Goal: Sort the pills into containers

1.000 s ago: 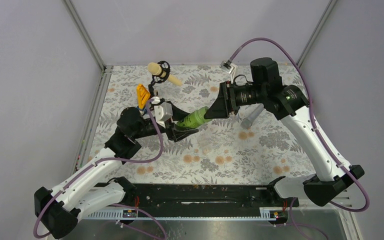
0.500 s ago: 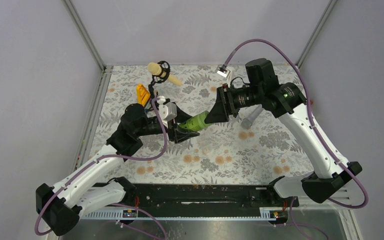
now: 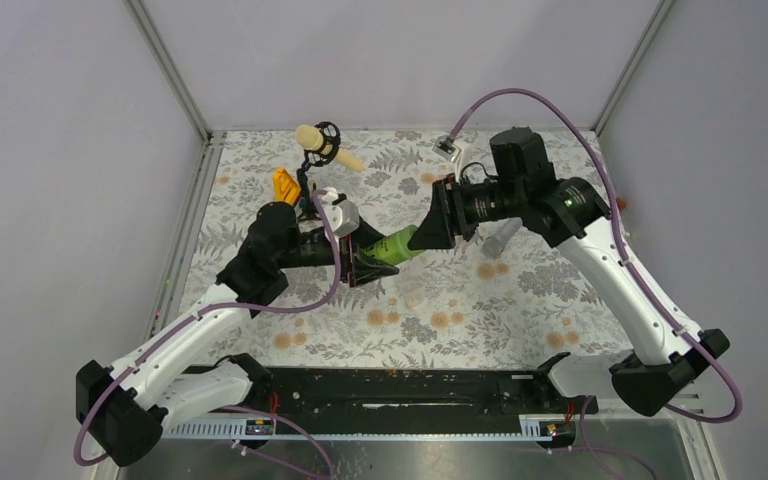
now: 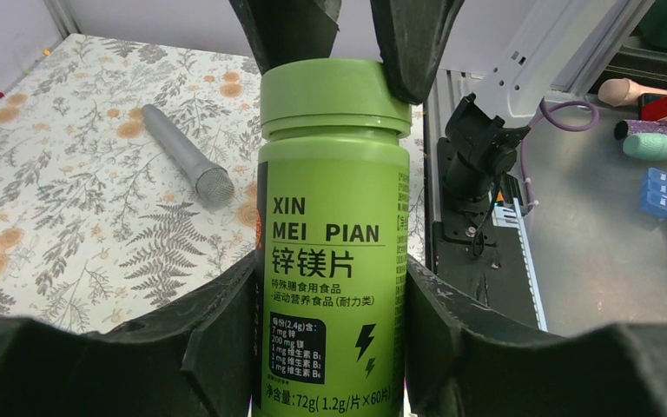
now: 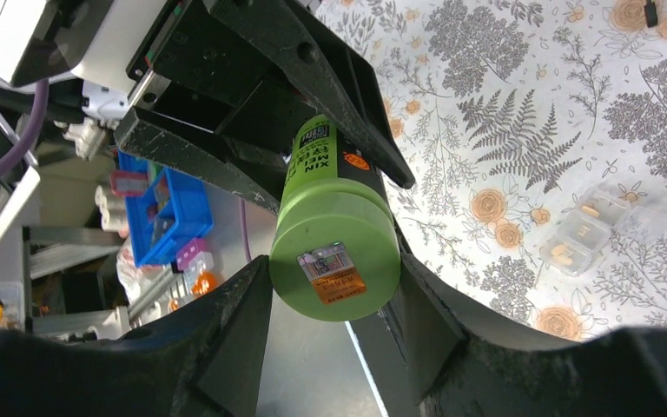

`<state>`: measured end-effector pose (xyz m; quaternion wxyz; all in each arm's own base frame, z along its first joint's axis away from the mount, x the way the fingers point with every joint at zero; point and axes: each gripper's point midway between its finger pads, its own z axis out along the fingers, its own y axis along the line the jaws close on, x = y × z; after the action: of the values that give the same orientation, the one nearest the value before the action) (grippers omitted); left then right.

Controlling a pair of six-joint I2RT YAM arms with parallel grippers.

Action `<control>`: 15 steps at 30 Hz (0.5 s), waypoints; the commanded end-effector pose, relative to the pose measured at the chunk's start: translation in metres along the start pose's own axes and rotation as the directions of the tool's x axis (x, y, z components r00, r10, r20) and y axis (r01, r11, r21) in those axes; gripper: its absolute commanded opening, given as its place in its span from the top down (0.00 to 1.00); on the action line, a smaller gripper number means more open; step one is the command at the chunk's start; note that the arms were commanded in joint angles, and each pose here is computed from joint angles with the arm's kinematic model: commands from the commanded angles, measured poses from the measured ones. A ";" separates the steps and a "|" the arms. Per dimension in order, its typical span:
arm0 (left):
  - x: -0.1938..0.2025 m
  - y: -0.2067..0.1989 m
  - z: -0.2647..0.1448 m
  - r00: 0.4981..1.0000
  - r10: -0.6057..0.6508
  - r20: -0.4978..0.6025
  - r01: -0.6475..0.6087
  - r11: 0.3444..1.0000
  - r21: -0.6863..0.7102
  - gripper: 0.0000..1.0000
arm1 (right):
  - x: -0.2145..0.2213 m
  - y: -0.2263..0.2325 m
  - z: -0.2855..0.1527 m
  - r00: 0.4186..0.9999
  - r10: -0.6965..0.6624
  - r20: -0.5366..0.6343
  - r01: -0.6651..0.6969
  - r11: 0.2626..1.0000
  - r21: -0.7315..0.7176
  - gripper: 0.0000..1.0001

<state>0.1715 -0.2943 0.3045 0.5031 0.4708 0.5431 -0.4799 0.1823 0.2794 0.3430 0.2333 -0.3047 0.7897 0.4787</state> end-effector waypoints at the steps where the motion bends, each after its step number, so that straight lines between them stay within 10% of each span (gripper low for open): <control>1: -0.070 -0.001 0.000 0.964 0.154 0.215 -0.152 0.988 -0.026 1.00 | -0.011 -0.005 0.016 0.985 0.118 0.123 -0.120 0.993 0.009 0.58; 9: -0.072 0.004 0.003 0.959 0.150 0.241 -0.143 0.989 -0.046 1.00 | -0.017 -0.012 0.023 0.934 0.288 0.209 -0.297 0.955 0.009 0.58; 15: -0.073 0.001 0.003 0.960 0.129 0.247 -0.127 0.992 -0.026 1.00 | -0.005 -0.006 0.020 0.975 0.144 0.170 -0.143 0.990 -0.018 0.63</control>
<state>0.1890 -0.2939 0.3057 0.5151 0.4223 0.5687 -0.4826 0.2068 0.2868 0.3471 0.2833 -0.1549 0.7948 0.5139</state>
